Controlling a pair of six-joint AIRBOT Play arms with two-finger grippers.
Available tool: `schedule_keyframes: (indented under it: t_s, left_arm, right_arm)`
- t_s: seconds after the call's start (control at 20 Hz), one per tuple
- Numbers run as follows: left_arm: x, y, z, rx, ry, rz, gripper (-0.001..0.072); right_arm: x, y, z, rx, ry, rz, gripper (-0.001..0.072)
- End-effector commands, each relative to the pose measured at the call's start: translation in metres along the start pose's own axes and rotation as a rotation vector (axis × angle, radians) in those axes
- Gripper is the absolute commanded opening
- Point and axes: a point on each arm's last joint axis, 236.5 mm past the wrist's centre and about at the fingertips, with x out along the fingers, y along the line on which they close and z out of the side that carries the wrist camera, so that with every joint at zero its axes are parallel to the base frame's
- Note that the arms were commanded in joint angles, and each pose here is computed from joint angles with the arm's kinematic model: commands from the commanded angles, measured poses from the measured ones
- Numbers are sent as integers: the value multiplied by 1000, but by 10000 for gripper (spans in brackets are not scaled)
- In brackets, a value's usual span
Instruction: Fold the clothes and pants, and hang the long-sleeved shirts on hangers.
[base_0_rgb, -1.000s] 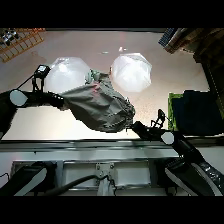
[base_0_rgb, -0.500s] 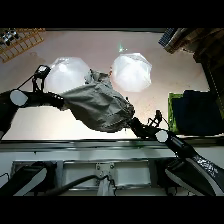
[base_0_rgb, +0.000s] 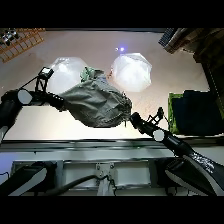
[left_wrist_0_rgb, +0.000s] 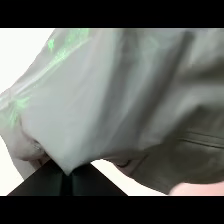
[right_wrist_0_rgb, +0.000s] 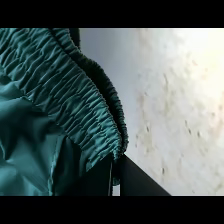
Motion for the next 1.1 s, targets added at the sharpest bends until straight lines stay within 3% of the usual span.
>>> schedule_keyframes:
  t_s: [0.0, 0.2, 0.3, 0.35, 0.45, 0.5, 0.6, 0.85, 1.05]
  left_arm:
    - [16, 29, 19, 58, -68, 110, 13]
    - [17, 38, 56, 75, -218, 168, 35]
    - [11, 41, 66, 67, -256, 181, 514]
    - [6, 41, 67, 35, -267, 180, 627]
    - [-5, 33, 56, -14, -227, 151, 636]
    - [-10, 28, 41, -41, -168, 128, 574]
    - [-18, 18, -10, -141, 29, 81, 231]
    - [11, -2, -119, -466, 284, 47, 247]
    - [24, -22, -158, -547, 355, -5, 275]
  right_arm:
    - [-1, 11, 9, -33, -38, 32, 41]
    - [-1, 13, 13, -63, -53, 39, 41]
    - [-1, 13, 12, -86, -52, 36, 41]
    - [-1, 12, 12, -93, -53, 35, 41]
    - [-1, 12, 13, -104, -54, 34, 41]
    - [-1, 12, 13, -108, -54, 33, 41]
    - [-1, 12, 13, -116, -55, 33, 41]
    - [-1, 12, 13, -141, -56, 30, 41]
    - [-1, 12, 13, -143, -56, 30, 40]
